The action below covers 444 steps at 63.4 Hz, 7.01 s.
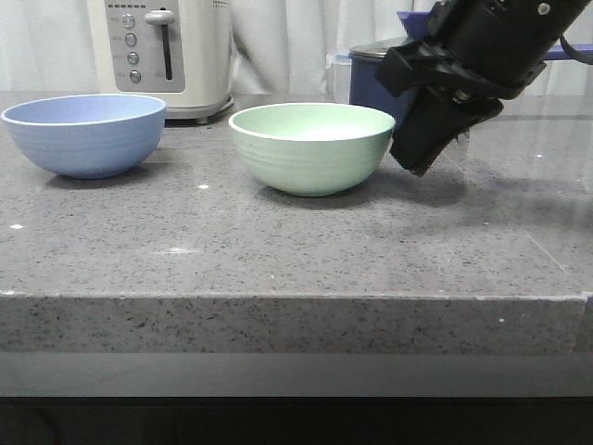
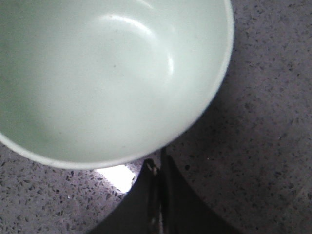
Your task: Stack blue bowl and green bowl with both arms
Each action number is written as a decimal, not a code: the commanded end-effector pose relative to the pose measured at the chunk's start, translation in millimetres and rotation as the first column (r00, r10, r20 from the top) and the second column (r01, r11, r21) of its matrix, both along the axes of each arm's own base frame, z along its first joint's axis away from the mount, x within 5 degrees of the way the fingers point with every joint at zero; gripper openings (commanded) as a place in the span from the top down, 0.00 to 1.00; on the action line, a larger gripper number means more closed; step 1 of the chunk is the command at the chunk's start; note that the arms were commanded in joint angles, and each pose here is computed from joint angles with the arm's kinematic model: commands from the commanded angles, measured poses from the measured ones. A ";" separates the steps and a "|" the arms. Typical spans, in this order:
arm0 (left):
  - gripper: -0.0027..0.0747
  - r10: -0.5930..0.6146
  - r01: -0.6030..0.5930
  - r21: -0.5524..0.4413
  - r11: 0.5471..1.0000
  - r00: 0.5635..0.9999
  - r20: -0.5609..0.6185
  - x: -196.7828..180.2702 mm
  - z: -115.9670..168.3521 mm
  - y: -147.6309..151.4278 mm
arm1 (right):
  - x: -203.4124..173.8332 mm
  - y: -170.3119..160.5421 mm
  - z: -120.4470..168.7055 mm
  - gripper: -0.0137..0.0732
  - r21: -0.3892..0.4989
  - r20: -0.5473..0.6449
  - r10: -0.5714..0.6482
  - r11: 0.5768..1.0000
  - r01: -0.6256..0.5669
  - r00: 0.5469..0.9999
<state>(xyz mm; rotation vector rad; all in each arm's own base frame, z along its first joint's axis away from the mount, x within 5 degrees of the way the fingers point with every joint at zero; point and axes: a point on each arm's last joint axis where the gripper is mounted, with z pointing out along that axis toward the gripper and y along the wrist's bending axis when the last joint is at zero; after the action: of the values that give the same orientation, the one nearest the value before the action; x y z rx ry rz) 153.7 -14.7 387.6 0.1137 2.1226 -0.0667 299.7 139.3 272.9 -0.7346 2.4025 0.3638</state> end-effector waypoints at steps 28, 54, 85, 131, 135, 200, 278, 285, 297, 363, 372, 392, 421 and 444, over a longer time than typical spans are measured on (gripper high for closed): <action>0.47 -0.138 0.150 0.047 0.988 0.971 -0.195 142.7 -5.2 -37.6 | 1.2 -1.0 22.8 0.92 0.044 0.097 -0.017 0.999 0.012 0.995; 0.47 -0.124 0.168 0.079 0.983 0.912 -0.391 209.2 -59.4 -47.0 | 1.2 -1.0 22.8 0.92 0.044 0.097 -0.017 0.999 0.012 0.995; 0.73 -0.125 0.166 0.064 0.984 0.898 -0.421 220.1 -77.2 -49.6 | 1.2 -1.0 22.8 0.92 0.044 0.097 -0.017 0.999 0.012 0.995; 0.99 -0.251 0.257 -0.013 0.966 0.931 -0.265 203.5 -4.6 -86.7 | 1.2 -1.0 22.8 0.92 0.044 0.097 -0.017 0.999 0.012 0.995; 0.99 -0.290 0.295 -0.013 0.955 0.928 -0.235 200.5 6.6 -100.6 | 1.2 -1.0 22.8 0.92 0.044 0.097 -0.017 0.999 0.012 0.995; 0.99 -0.520 0.532 -0.031 0.846 0.811 -0.268 194.5 -20.8 -220.9 | 1.2 -1.0 22.8 0.92 0.044 0.097 -0.017 0.999 0.012 0.995; 0.53 -0.483 0.490 0.017 0.871 0.864 -0.141 130.4 65.7 -171.1 | 1.2 -1.0 22.8 0.92 0.044 0.097 -0.017 0.999 0.012 0.995; 0.53 -0.480 0.484 0.023 0.875 0.872 -0.099 109.5 75.4 -156.7 | 1.2 -1.0 22.8 0.92 0.044 0.097 -0.017 0.999 0.012 0.995; 0.53 -0.434 0.439 0.062 0.896 0.897 -0.085 75.7 65.8 -128.2 | 1.2 -1.0 22.8 0.92 0.044 0.097 -0.017 0.999 0.012 0.995; 0.53 -0.290 0.290 0.014 0.957 0.957 0.002 -48.7 -22.1 -36.6 | -27.6 -10.9 51.0 0.91 0.056 0.046 -0.031 0.998 0.028 0.998; 0.53 -0.293 0.293 0.011 0.956 0.956 0.018 -48.1 -20.8 -37.2 | -55.5 -26.2 73.7 0.91 0.020 0.049 -0.059 0.998 0.058 0.997; 0.53 -0.302 0.303 0.009 0.953 0.949 0.089 -45.5 -15.2 -38.9 | -131.6 -65.4 100.4 0.91 0.134 0.141 -0.257 0.962 0.239 0.956; 0.53 -0.310 0.313 0.000 0.950 0.941 0.133 -43.4 -12.7 -41.2 | -203.1 -95.2 96.1 0.92 0.288 0.347 -0.304 0.935 0.207 0.887; 0.97 -0.311 0.313 0.001 0.950 0.942 0.129 -42.0 -13.3 -42.1 | -201.4 -96.2 93.6 0.92 0.271 0.364 -0.303 0.939 0.212 0.880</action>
<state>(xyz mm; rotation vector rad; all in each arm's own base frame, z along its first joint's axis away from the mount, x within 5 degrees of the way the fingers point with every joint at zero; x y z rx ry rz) 109.4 -53.9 360.3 0.4461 2.0547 -0.2252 95.6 43.5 352.2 -0.3552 2.0982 0.3290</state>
